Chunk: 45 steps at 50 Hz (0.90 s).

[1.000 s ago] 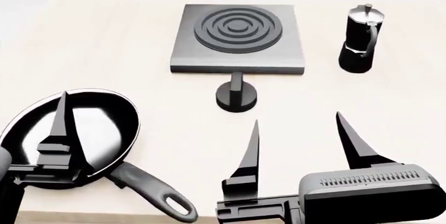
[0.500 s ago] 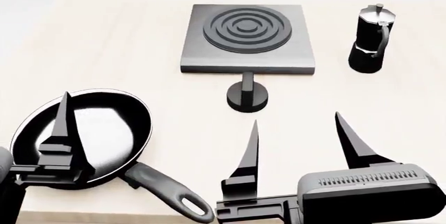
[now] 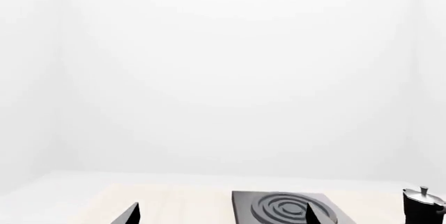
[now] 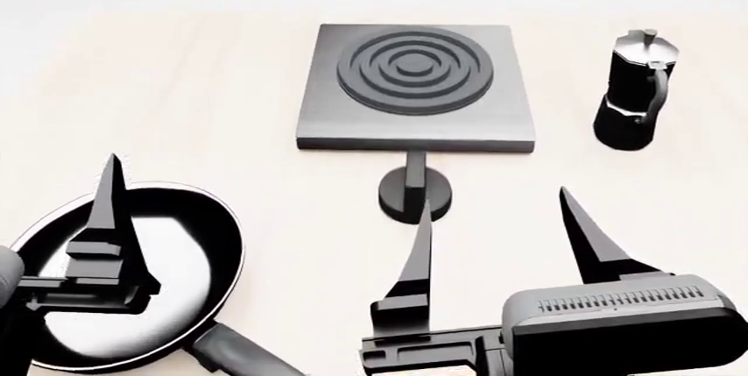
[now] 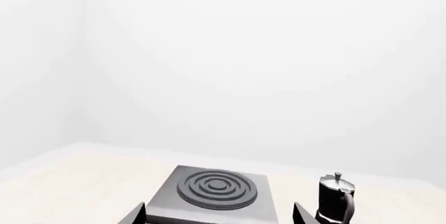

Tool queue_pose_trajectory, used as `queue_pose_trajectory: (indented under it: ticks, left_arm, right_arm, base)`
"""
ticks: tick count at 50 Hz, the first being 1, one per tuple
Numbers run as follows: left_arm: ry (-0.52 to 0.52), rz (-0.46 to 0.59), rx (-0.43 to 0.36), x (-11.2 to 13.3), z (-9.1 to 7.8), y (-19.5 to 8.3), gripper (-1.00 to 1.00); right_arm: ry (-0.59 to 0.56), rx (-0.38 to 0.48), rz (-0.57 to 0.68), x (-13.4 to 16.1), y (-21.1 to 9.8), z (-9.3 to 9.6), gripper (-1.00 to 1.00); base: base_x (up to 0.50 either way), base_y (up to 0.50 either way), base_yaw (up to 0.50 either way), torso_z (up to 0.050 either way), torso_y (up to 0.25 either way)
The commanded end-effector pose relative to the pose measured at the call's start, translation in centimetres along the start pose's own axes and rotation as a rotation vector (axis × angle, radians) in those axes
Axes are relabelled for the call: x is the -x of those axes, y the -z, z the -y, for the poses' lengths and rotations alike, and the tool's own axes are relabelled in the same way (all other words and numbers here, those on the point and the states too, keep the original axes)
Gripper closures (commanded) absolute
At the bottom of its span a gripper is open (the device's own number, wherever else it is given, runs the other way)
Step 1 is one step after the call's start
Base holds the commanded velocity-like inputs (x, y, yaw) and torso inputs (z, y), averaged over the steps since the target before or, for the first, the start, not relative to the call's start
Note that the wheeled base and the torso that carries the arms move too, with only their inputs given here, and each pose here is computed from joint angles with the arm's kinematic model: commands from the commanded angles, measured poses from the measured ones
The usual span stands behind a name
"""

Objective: Turn on the stove.

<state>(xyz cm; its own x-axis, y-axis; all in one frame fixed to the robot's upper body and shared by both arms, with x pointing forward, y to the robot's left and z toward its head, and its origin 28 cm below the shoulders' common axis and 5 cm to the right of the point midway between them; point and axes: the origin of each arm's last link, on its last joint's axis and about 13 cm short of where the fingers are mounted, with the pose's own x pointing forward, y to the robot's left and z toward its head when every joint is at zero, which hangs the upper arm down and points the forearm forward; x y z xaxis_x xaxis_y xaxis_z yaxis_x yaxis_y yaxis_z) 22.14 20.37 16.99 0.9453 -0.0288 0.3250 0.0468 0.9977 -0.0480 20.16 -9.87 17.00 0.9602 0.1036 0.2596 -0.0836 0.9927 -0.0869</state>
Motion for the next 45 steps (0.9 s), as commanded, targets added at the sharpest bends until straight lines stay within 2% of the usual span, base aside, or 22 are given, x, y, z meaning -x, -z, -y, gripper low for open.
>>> queue_pose_trajectory:
  ticks: [1, 45]
  left_arm:
    - [-0.001, 0.0, -0.001, 0.0, -0.01, 0.0, -1.0]
    - [0.001, -0.001, 0.001, 0.01, -0.02, -0.03, -1.0]
  right_arm:
    - [0.0, 0.001, 0.0, 0.02, -0.04, -0.03, -1.0]
    - [0.003, 0.003, 0.001, -0.01, -0.04, -0.06, -1.0]
  base:
    - [0.24, 0.0, 0.0, 0.0, 0.0]
    - [0.24, 0.0, 0.0, 0.0, 0.0]
